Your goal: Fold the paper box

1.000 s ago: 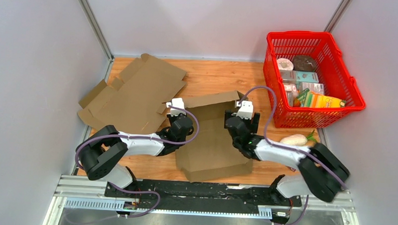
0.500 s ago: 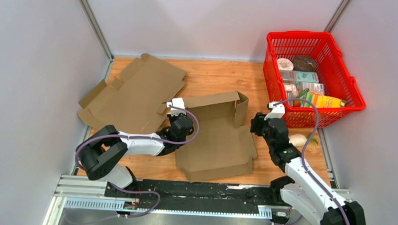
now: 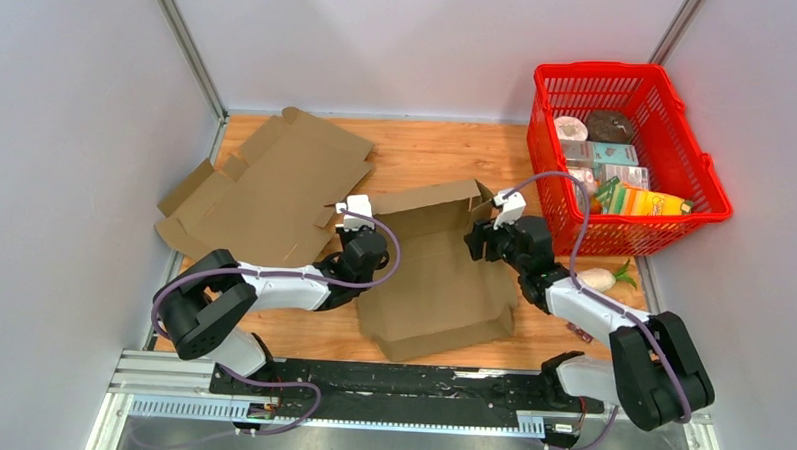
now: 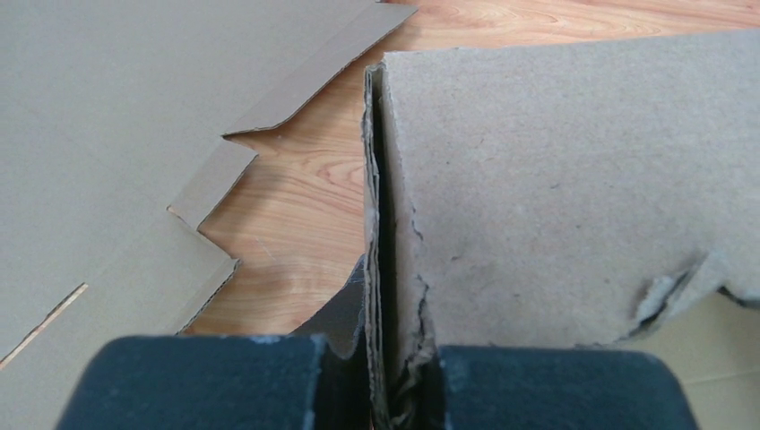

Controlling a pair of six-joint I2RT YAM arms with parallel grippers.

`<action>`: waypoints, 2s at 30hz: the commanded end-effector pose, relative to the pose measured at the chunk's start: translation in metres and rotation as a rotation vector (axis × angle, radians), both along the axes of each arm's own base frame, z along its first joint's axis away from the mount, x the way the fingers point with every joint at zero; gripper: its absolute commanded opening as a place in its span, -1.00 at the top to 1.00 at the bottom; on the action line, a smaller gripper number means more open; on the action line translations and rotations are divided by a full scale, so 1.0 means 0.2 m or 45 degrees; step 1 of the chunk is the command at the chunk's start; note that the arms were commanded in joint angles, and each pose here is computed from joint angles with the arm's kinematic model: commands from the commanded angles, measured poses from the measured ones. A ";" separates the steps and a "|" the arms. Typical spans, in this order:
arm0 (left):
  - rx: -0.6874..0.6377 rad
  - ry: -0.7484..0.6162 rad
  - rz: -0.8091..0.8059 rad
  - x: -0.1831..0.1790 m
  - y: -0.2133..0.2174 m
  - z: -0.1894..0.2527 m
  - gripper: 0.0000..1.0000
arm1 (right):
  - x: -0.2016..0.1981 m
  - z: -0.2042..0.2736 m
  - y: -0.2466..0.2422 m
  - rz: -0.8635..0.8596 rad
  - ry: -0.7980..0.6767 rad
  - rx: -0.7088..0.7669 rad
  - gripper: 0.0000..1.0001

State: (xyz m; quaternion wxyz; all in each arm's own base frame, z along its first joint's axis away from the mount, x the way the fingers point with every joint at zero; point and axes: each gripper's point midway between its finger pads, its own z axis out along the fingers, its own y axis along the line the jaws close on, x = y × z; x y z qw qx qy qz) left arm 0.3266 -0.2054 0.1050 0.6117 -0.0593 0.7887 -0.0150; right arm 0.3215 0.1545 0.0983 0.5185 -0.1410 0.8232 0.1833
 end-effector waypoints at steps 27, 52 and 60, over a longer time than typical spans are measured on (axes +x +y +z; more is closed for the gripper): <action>-0.004 0.005 -0.053 -0.01 -0.04 0.02 1.00 | -0.03 0.22 -0.17 -0.229 -0.001 -0.179 -0.64; -0.001 -0.010 -0.057 -0.01 -0.04 0.03 1.00 | 0.24 0.23 0.14 -0.086 -0.237 -0.204 -0.14; -0.012 -0.008 -0.064 -0.01 -0.04 0.03 1.00 | 0.28 0.23 0.04 -0.218 -0.259 -0.197 -0.30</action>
